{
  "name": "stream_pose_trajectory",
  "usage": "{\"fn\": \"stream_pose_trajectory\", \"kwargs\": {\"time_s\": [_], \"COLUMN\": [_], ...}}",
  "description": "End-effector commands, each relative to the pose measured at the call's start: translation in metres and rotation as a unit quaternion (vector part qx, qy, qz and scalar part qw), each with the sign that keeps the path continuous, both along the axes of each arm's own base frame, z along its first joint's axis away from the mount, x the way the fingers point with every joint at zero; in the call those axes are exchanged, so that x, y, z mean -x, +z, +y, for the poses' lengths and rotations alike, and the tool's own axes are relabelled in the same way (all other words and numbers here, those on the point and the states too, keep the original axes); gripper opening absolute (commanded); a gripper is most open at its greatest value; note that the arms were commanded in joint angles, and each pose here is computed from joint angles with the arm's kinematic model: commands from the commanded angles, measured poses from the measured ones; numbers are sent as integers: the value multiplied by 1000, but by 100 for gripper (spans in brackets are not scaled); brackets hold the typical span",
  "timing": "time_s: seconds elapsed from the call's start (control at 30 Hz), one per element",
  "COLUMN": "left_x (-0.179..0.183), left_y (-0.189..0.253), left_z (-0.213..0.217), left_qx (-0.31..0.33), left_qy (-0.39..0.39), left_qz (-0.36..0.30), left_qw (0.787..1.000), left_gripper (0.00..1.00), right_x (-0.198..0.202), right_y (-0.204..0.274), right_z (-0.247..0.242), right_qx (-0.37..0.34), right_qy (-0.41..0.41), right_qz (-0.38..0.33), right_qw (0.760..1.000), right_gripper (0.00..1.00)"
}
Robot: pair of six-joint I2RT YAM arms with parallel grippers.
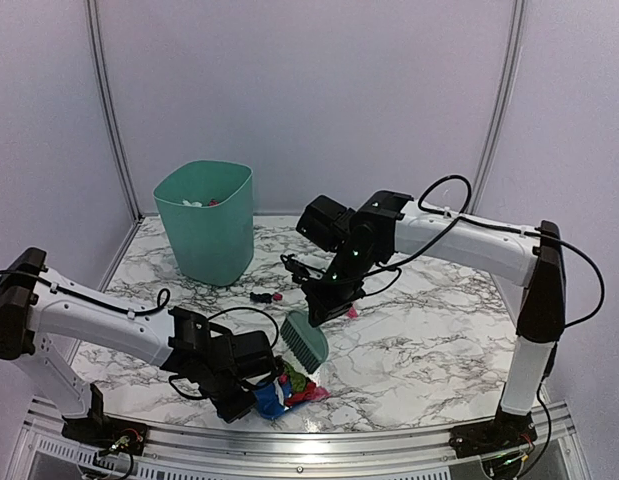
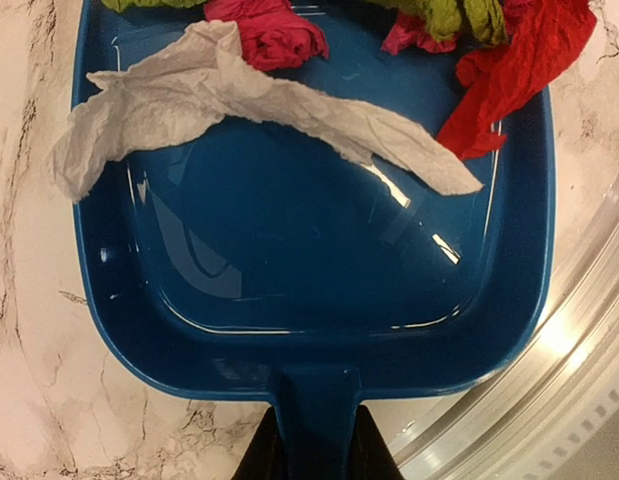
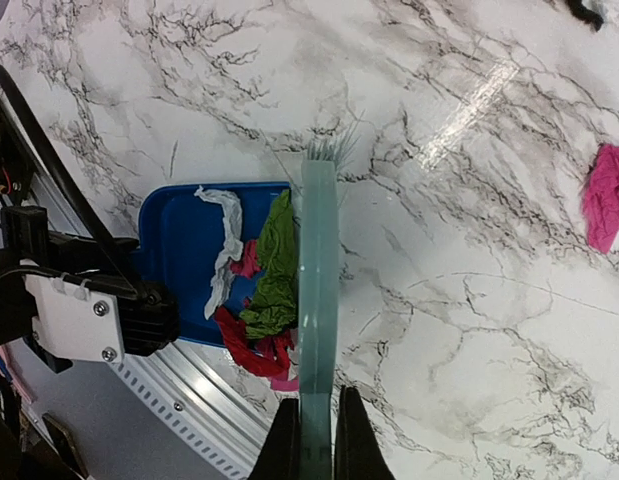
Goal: Sweep away the paper scraps from the table
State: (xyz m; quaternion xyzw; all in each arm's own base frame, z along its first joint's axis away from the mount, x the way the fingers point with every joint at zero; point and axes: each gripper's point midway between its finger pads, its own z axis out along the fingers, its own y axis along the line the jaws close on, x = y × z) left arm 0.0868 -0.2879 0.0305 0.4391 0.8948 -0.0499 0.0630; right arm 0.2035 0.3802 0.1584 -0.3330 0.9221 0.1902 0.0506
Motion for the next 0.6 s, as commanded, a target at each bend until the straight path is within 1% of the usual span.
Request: {"fn": "stream_pose_trajectory", "kwargs": {"time_s": [0.0,0.1,0.23,0.43,0.57], "left_x": [6,6,7,7,7], "left_y": [-5,-6,-6,-7,-6], "left_z": [15,16,16,17,15], "left_qx": [-19,-22,-23,-26,-27], "left_qy": [0,1,1,-3,-9], "left_qz": [14,16,18,19,19], "left_qw": [1000,1000,1000,999,999], "left_gripper": [0,0,0,0,0], "right_x": [-10,-15,-10,11,24], "right_y": [17,18,17,13,6], "right_z": [-15,-32,-56,-74,-69], "right_qx": [20,48,92,117,122], "right_qy": [-3,-16,-27,-53,-65], "right_qz": [-32,-43,-43,-6,19], "right_qw": [999,998,994,992,990], "right_gripper": [0,0,0,0,0]}}
